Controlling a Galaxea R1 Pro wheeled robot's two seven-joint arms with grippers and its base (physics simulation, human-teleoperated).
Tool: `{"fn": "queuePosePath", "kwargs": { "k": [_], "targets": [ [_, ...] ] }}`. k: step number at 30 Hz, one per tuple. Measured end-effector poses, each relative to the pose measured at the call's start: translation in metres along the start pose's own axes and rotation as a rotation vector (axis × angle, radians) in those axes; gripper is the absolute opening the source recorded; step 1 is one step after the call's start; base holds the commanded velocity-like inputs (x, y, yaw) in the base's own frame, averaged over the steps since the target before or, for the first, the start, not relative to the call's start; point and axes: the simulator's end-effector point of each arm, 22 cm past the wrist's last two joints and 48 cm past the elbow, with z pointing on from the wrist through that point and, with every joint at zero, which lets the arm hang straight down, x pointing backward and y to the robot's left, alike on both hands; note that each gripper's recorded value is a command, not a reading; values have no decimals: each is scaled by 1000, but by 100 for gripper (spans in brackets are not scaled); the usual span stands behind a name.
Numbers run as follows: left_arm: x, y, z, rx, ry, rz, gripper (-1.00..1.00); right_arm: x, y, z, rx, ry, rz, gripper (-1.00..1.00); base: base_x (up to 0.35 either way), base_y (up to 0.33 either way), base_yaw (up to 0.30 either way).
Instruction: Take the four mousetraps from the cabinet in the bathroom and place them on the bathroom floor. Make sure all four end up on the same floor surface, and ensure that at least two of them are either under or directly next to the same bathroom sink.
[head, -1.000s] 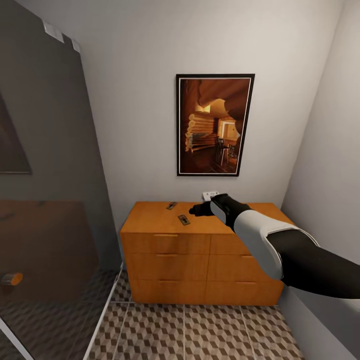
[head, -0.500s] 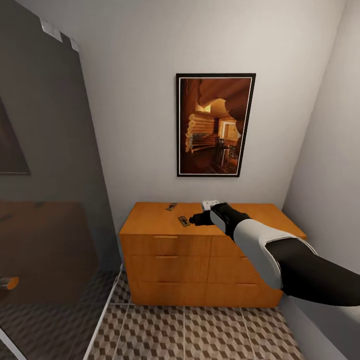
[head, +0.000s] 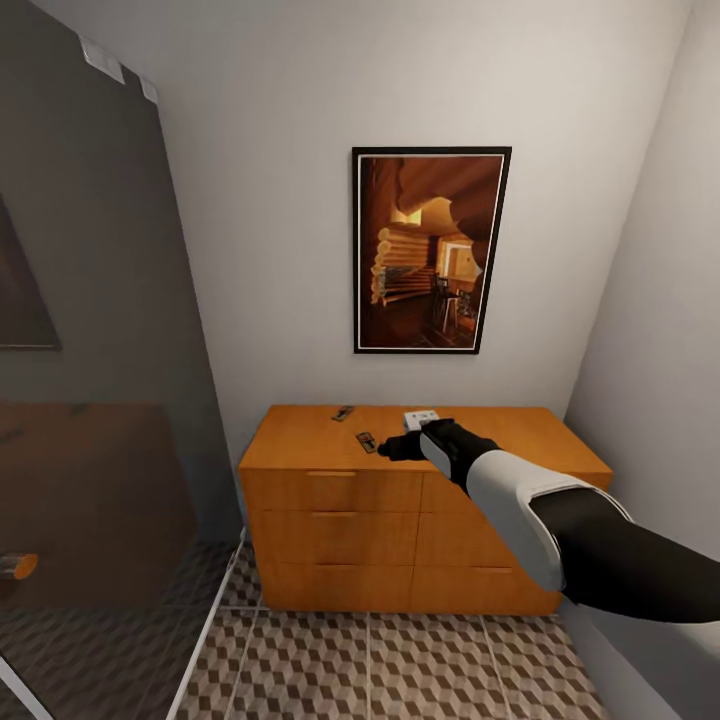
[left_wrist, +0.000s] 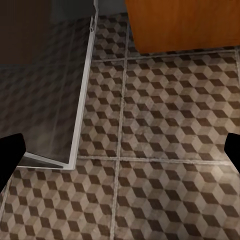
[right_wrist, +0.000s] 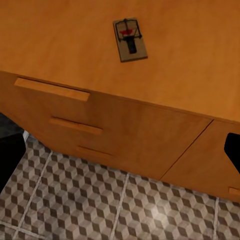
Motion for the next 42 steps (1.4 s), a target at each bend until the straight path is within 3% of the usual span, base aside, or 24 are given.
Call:
{"fn": "queuePosePath", "kwargs": {
  "k": [17, 30, 42],
  "targets": [
    [0, 0, 0, 0, 0, 0, 100, 2, 0, 0, -1, -1, 0, 100, 152, 0, 0],
    [0, 0, 0, 0, 1, 0, 100, 1, 18, 0, -79, -3, -2, 100, 99, 0, 0],
    [0, 0, 0, 0, 0, 0, 100, 1, 19, 0, -87, -3, -3, 100, 26, 0, 0]
  ]
}}
